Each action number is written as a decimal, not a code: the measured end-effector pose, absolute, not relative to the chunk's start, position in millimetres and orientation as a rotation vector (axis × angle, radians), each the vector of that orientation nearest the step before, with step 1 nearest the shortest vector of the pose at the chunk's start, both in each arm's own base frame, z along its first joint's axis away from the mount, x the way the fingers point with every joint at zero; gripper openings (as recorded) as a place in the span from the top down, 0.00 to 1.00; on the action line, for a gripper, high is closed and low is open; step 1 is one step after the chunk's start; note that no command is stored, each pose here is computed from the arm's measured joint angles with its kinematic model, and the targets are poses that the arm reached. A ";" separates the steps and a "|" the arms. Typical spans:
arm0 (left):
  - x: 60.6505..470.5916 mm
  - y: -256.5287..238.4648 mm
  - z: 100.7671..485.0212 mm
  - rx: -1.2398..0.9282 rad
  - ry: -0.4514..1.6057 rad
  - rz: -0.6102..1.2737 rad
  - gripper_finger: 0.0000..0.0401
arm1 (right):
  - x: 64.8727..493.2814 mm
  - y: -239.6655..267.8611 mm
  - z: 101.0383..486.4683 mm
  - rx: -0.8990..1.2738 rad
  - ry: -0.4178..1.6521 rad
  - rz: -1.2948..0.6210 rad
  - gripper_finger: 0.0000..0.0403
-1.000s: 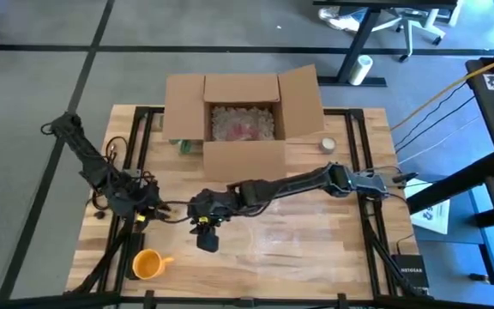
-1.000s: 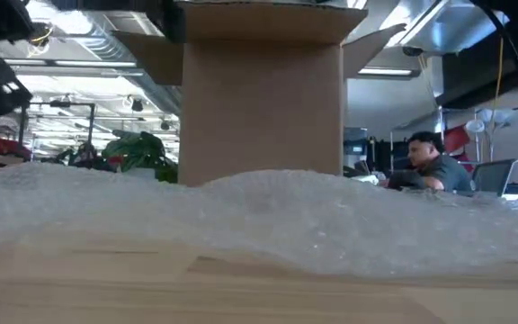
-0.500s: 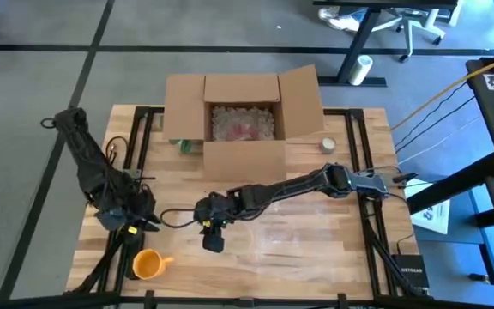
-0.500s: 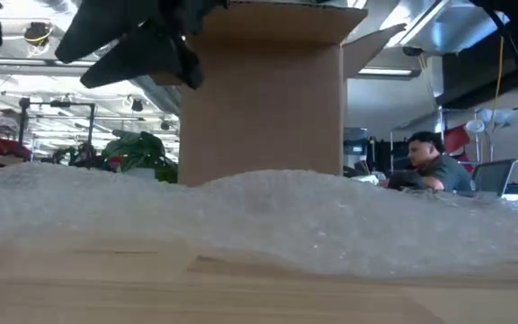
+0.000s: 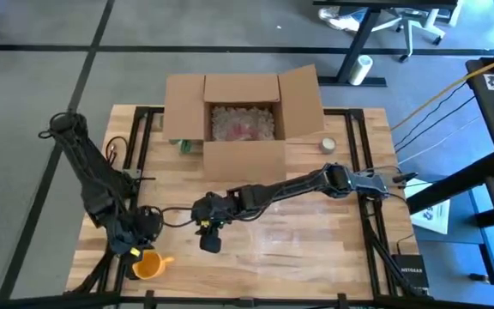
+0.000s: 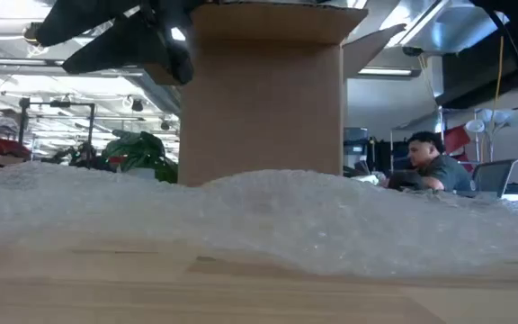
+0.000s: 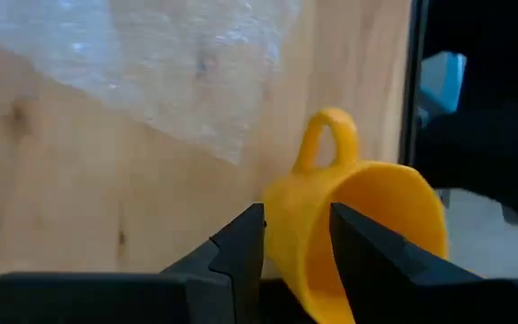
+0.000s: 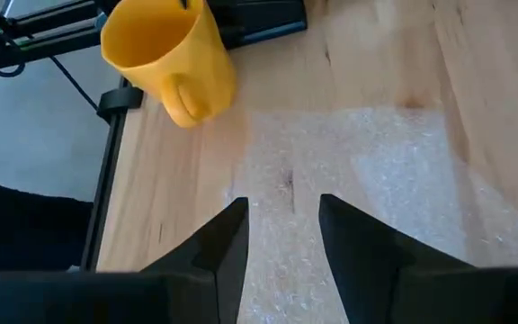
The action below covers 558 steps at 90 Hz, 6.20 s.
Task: Wrap mug
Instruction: Put the yellow mug on the bubble wrap, then wrap the yellow cup with bubble wrap
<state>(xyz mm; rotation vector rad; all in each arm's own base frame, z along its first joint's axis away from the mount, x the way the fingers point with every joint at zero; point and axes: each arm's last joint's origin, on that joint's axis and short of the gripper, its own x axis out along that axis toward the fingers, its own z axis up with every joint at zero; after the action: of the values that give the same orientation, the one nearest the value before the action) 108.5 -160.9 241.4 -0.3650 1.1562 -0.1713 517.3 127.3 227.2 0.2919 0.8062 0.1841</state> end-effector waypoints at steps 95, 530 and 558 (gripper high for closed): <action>126.8 -178.7 202.9 -0.226 1.371 -0.070 0.98 | 514.3 129.3 226.0 0.359 0.859 0.234 0.69; 382.1 -63.7 268.2 -0.078 1.231 -0.123 0.62 | 167.3 196.5 151.4 0.562 0.335 -0.289 1.00; 361.3 -80.8 297.6 0.061 1.094 -0.197 0.62 | 167.5 196.7 151.7 0.567 0.334 -0.287 1.00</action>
<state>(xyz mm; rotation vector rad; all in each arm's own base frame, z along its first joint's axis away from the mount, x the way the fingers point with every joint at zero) 361.3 -80.8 297.6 0.0608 1.0943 -0.1974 167.5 196.7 151.7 0.5667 0.3336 -0.2869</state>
